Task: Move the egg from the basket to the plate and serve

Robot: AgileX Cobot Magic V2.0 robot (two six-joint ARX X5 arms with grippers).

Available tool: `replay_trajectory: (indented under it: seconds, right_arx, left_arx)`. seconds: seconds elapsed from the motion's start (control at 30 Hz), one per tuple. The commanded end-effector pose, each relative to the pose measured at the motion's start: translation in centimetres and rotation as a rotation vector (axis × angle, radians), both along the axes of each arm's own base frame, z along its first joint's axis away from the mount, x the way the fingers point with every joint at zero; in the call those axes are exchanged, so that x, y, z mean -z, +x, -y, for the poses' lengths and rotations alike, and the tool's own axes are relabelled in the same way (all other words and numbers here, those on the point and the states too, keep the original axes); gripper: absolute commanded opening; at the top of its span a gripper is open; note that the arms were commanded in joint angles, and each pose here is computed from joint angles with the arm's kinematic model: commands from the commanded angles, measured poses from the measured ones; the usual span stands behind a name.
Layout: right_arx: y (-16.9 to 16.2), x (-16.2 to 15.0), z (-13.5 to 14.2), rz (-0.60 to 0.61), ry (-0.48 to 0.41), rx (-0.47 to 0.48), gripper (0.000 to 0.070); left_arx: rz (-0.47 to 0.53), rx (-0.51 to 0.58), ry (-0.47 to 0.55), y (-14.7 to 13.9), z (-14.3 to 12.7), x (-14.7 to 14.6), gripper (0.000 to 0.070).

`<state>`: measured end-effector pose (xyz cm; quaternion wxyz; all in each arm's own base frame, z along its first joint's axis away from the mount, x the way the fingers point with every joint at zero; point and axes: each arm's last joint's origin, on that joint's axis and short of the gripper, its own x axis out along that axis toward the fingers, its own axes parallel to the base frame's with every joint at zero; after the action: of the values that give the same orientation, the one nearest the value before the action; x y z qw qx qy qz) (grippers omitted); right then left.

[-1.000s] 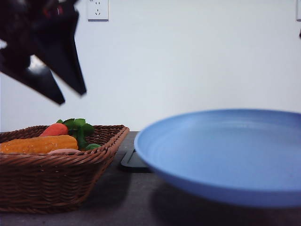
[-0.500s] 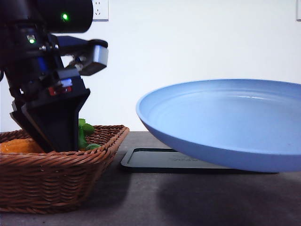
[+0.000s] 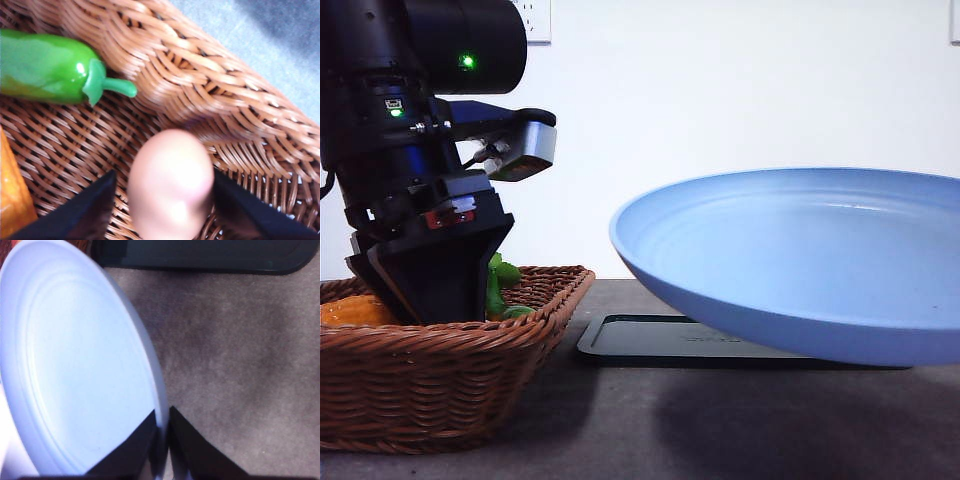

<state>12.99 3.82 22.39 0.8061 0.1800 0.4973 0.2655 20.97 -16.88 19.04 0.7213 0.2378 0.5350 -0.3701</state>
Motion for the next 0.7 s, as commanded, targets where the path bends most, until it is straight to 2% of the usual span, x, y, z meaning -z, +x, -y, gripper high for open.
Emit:
replay_trajectory:
  seconds: [0.0, 0.17, 0.33, 0.53, 0.67]
  right_arx:
    - [0.2, -0.4, -0.1, 0.023, 0.012, -0.008, 0.0]
    - [0.5, -0.6, -0.1, 0.036, 0.035, 0.021, 0.0]
    - [0.7, -0.5, -0.2, 0.014, 0.045, 0.041, 0.0]
    - [1.5, 0.2, -0.3, -0.051, 0.035, 0.046, 0.0]
    - [2.6, 1.0, -0.6, -0.134, 0.035, 0.037, 0.0]
  left_arx:
    - [0.007, 0.015, 0.001, 0.2, 0.5, -0.1, 0.0262]
    - [0.007, 0.015, 0.001, 0.3, 0.6, -0.2, 0.0163]
    - [-0.002, 0.015, 0.009, 0.6, 0.8, -1.7, 0.0154]
    - [0.026, 0.009, -0.017, 1.5, 1.5, -6.3, 0.0154]
    - [0.082, -0.014, -0.089, 1.9, 2.4, -10.0, 0.0154]
